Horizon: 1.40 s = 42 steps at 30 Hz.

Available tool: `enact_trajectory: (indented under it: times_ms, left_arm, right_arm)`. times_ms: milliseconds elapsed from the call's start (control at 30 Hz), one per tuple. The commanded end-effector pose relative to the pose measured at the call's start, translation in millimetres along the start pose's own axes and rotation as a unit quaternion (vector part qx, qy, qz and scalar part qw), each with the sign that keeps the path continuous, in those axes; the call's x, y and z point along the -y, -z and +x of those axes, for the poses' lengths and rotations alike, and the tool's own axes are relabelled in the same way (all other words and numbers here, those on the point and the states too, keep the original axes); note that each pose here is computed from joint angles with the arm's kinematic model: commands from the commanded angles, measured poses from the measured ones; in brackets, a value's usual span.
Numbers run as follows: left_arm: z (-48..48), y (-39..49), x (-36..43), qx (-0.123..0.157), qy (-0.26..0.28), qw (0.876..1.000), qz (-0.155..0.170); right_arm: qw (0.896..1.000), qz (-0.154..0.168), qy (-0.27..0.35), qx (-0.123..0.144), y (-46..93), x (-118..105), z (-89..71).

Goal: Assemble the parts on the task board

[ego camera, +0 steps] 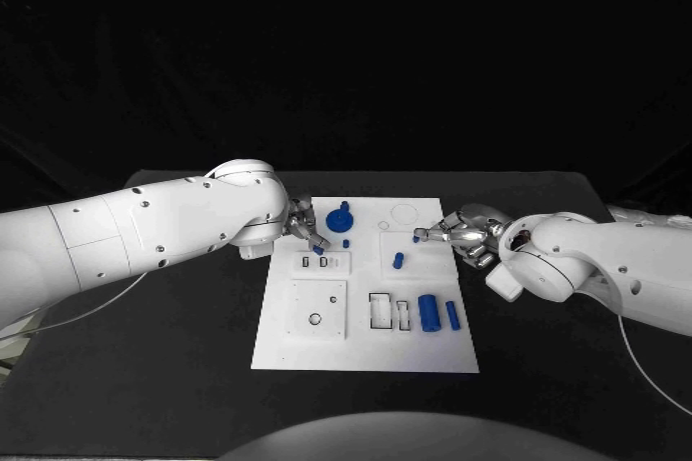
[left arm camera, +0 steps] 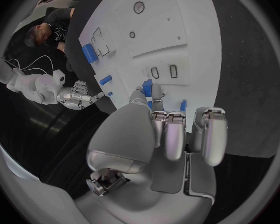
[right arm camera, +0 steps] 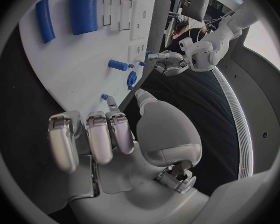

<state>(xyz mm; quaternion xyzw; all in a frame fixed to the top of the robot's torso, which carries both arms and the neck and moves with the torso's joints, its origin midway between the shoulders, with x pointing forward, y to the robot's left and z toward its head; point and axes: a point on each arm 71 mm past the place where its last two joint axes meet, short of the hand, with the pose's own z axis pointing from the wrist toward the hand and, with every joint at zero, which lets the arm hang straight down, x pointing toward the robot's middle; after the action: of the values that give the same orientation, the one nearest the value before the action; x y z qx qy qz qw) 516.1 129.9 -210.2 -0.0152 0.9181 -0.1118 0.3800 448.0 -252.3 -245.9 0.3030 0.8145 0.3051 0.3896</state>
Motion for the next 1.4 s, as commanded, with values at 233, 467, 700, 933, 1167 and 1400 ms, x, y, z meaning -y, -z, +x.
enact_trajectory:
  times_ms: [233,467,700,933,1167,1400]
  left_arm:
    - [3.7,0.3,-3.4,-0.035,-0.037,0.998,-0.046]
    - [4.8,-2.2,1.7,-0.036,-0.041,0.997,-0.052]
    - [4.4,-4.1,5.0,-0.023,-0.039,0.998,-0.049]
    - [3.8,-4.8,7.4,-0.014,-0.034,0.999,-0.041]
    - [6.1,-8.0,9.3,-0.018,-0.035,0.998,-0.041]
    - [8.6,-10.8,10.7,-0.017,-0.033,0.999,-0.039]
  right_arm:
    - [1.000,-0.002,0.005,-0.006,-0.5,0,2.2]
    - [1.000,-0.003,0.005,-0.007,-0.6,0,2.7]
    - [1.000,-0.003,0.005,-0.007,-0.7,-1,3.1]
    - [1.000,-0.004,0.005,-0.007,-0.7,0,3.1]
    - [1.000,-0.004,0.005,-0.007,-0.8,-1,3.4]
    - [1.000,-0.004,0.005,-0.008,-0.8,-1,3.6]
